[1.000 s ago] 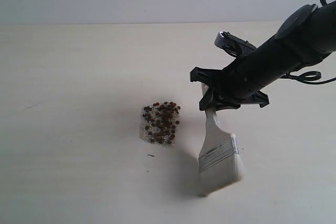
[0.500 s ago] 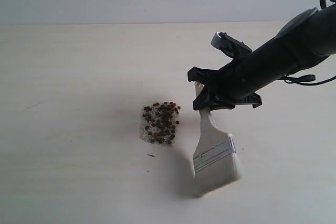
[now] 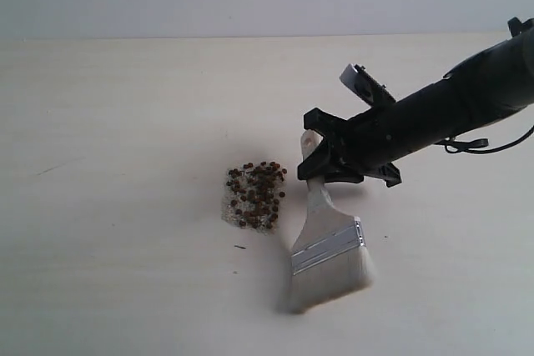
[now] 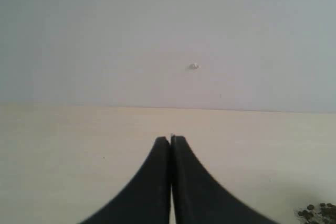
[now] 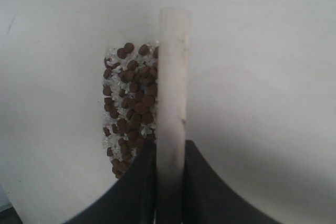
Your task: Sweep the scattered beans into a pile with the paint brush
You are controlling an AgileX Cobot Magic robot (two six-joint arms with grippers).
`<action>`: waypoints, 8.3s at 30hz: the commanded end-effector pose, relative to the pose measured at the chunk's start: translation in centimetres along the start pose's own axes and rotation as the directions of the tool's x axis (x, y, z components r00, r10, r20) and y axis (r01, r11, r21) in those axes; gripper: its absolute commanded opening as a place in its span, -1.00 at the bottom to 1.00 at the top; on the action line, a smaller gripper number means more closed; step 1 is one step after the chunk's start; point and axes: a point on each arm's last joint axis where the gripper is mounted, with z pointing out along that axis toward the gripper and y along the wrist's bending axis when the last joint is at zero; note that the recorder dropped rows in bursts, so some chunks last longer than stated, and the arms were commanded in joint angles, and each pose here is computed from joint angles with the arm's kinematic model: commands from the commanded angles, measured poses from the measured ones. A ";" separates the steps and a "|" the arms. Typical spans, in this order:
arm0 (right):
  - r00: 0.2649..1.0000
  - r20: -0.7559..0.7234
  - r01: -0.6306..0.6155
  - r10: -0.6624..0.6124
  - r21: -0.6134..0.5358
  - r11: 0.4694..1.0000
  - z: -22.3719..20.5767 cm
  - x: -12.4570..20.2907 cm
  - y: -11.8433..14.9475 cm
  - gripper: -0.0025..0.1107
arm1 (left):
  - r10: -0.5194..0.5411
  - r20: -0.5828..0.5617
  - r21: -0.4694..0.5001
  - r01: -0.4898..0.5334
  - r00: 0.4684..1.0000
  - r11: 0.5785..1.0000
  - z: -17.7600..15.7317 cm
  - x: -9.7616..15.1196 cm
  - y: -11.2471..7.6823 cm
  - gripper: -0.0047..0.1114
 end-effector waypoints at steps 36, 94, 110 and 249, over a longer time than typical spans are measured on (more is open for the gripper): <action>0.968 0.177 0.113 -0.179 0.330 0.937 -6.1 -1.3 1.5 -0.34 | -0.004 0.003 0.006 0.004 1.000 1.000 0.0 0.1 0.0 -0.92; 0.024 0.646 0.276 -0.763 0.729 0.626 -22.7 26.1 3.4 -0.96 | -0.004 0.003 0.006 0.004 1.000 1.000 0.0 0.1 0.0 -0.92; 0.225 0.626 0.176 -0.747 0.728 0.663 -18.9 25.5 -1.4 -0.96 | -0.005 0.004 0.006 0.005 1.000 1.000 0.0 0.0 0.0 -0.92; 0.235 0.727 0.129 -0.645 0.635 0.762 -19.1 25.4 -1.4 -0.96 | 0.009 -0.159 -0.253 -0.050 0.987 0.966 -1.4 1.8 2.2 -0.92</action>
